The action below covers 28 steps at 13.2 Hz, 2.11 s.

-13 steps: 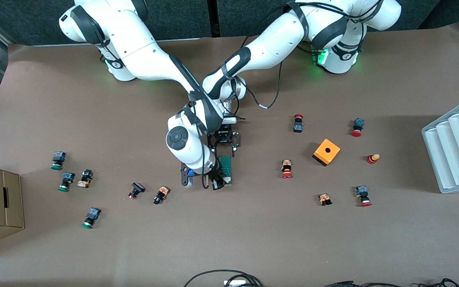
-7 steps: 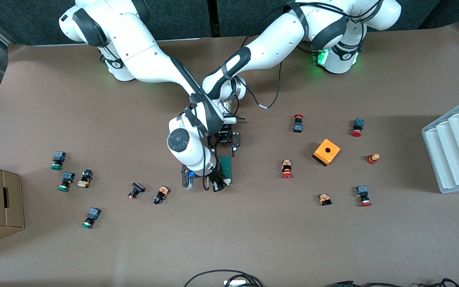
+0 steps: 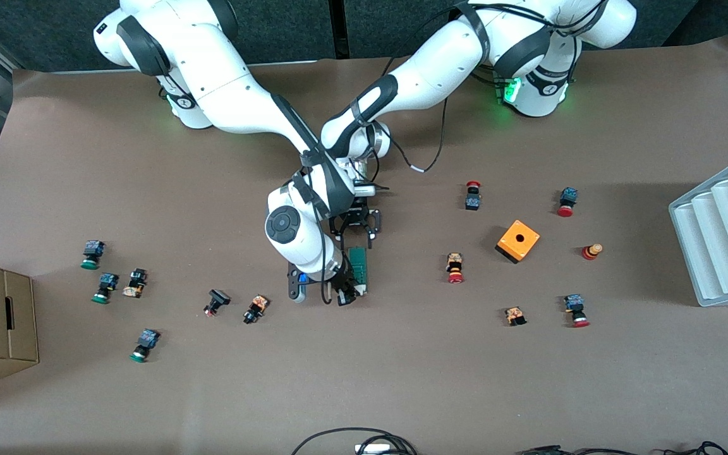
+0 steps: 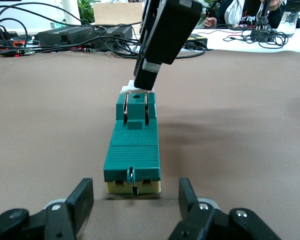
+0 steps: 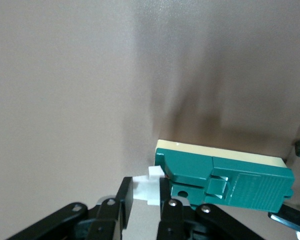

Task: Close load switch with both arms

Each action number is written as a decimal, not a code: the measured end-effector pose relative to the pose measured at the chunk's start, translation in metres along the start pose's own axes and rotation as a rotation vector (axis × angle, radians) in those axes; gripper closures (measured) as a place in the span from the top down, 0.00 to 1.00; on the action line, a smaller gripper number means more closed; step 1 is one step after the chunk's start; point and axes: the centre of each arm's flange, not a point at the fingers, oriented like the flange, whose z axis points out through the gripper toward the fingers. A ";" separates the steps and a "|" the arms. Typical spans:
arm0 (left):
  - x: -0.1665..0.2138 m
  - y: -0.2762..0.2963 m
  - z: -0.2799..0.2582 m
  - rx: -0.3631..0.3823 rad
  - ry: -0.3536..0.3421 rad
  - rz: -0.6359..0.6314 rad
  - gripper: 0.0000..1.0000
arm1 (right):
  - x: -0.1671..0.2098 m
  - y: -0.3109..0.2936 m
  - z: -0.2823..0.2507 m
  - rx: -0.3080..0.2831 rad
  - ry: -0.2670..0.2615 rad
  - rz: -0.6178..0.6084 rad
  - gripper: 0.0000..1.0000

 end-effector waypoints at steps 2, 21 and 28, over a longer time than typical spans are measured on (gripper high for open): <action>0.000 0.000 0.000 0.000 0.000 0.000 0.78 | 0.000 -0.001 0.000 -0.001 0.000 0.000 0.30; 0.021 0.007 -0.004 0.087 -0.079 0.152 1.00 | 0.130 -0.041 -0.332 -0.286 -0.028 -0.806 1.00; 0.094 0.026 -0.019 0.163 -0.248 0.360 1.00 | 0.305 0.027 -0.493 -0.316 -0.008 -1.269 1.00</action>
